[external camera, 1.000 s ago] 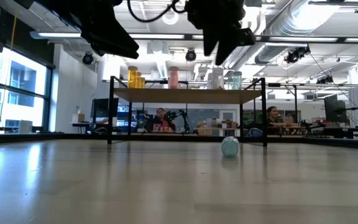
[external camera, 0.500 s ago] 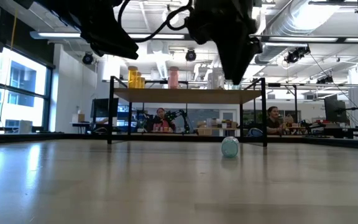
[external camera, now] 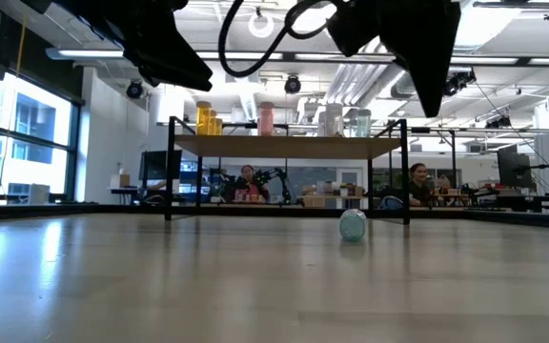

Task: Pick and place medicine bottles onto shelf by color
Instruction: Align the blue pill bottle with the other blue pill bottles on the shelf

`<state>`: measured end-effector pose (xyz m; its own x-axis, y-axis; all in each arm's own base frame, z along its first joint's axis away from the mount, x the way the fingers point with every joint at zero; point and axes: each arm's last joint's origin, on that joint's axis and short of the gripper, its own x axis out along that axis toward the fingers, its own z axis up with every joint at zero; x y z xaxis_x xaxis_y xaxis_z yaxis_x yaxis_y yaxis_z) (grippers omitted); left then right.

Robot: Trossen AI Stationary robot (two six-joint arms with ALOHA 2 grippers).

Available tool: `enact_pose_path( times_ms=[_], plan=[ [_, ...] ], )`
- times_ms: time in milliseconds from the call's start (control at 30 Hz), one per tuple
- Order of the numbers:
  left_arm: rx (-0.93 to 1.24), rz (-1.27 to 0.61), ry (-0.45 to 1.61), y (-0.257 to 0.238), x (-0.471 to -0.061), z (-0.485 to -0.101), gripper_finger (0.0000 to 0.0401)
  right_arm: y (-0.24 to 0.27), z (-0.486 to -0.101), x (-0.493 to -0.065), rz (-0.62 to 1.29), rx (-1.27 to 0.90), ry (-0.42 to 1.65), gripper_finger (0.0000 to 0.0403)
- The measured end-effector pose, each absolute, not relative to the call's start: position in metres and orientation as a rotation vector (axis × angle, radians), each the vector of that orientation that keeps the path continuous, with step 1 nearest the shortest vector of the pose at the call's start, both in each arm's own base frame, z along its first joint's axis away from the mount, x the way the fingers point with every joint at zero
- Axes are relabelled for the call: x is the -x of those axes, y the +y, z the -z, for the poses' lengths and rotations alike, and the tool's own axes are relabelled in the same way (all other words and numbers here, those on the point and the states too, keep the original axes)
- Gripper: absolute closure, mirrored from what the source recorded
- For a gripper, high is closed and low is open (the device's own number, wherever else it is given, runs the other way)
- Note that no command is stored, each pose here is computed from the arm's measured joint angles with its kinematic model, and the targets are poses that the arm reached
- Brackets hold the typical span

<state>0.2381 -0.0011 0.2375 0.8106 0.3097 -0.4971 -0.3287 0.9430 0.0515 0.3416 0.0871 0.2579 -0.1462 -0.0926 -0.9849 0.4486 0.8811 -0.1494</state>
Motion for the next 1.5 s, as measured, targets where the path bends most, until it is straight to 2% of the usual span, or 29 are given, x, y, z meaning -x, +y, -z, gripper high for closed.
enact_pose_path(
  times_ms=[400, 533, 700, 1067, 1500],
  plan=[
    [0.049, -0.342, 0.523, -0.001, -0.238, -0.237, 0.0194, 0.098, -0.259, -0.333, 0.481, -0.217, 1.707, 0.0233],
    [0.145, -0.362, 0.477, -0.001, -0.240, -0.240, 0.0194, 0.100, -0.262, -0.331, 0.478, -0.190, 1.690, 0.0233],
    [0.185, -0.351, 0.425, -0.005, -0.249, -0.238, 0.0194, 0.098, -0.283, -0.320, 0.486, -0.152, 1.596, 0.0233],
    [0.233, -0.260, 0.330, -0.015, -0.299, -0.231, 0.0194, 0.078, -0.356, -0.270, 0.543, -0.155, 1.268, 0.0233],
    [0.271, -0.269, 0.463, -0.038, -0.380, -0.203, 0.0194, 0.066, -0.385, -0.242, 0.542, -0.145, 1.137, 0.0233]
  ],
)
